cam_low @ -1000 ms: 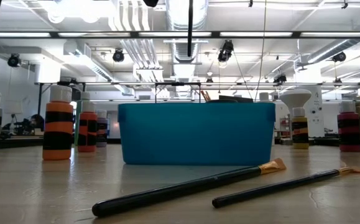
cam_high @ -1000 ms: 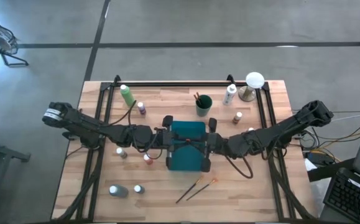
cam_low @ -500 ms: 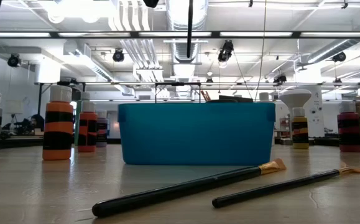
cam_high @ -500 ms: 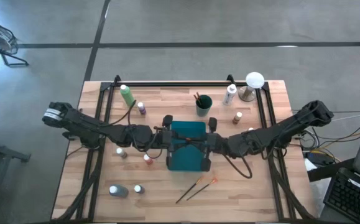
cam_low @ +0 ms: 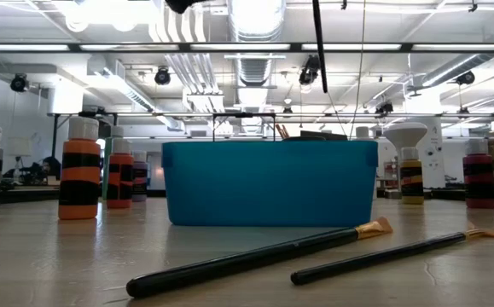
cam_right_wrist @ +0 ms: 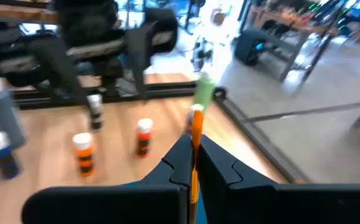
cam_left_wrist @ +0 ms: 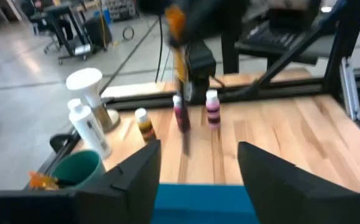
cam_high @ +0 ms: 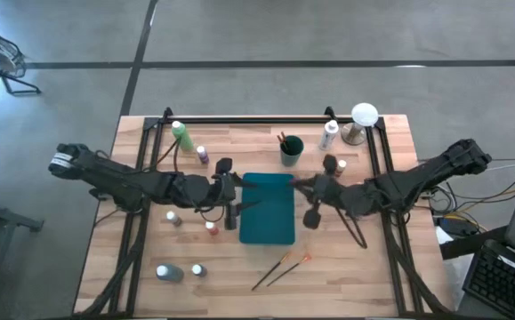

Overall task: Pick & Place Paint Supplies
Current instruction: Put the gold paint brush into the green cup

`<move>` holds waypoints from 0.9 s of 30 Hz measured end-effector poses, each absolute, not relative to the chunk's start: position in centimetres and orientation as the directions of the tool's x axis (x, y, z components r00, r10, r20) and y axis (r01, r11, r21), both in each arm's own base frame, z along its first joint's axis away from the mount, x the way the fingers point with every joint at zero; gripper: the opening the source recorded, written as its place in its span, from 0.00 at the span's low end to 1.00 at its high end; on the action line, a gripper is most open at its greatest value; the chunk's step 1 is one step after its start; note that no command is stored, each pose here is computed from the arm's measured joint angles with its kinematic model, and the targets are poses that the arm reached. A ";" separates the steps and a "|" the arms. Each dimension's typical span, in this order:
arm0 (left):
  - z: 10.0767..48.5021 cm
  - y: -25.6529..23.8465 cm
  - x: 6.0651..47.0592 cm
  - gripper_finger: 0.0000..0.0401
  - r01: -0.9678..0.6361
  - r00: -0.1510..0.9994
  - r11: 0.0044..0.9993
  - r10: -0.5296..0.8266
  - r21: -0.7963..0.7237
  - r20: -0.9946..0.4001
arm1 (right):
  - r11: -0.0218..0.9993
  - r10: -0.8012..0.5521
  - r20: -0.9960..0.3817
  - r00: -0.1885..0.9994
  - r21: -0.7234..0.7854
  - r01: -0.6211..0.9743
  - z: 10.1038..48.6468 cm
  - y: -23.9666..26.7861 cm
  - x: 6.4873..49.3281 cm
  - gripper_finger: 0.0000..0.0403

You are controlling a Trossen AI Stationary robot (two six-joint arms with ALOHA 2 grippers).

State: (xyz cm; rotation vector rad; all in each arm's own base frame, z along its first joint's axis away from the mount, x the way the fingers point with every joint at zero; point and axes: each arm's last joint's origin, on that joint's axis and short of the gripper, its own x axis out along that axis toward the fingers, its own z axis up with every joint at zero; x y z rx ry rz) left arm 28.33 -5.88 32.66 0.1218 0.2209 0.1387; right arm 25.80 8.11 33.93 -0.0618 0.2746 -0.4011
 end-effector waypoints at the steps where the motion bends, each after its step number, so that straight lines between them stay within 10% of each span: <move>1: 32.3 -5.9 28.3 0.57 -0.122 0.963 0.983 0.150 0.135 -0.224 | 0.913 -0.408 -0.243 0.880 -0.124 0.389 34.1 7.6 25.8 0.02; 27: 24.7 -8.8 23.2 0.56 0.017 0.994 1.000 -0.019 0.014 0.106 | 0.831 -0.556 -0.116 0.823 -0.078 0.551 29.2 -7.5 25.0 0.02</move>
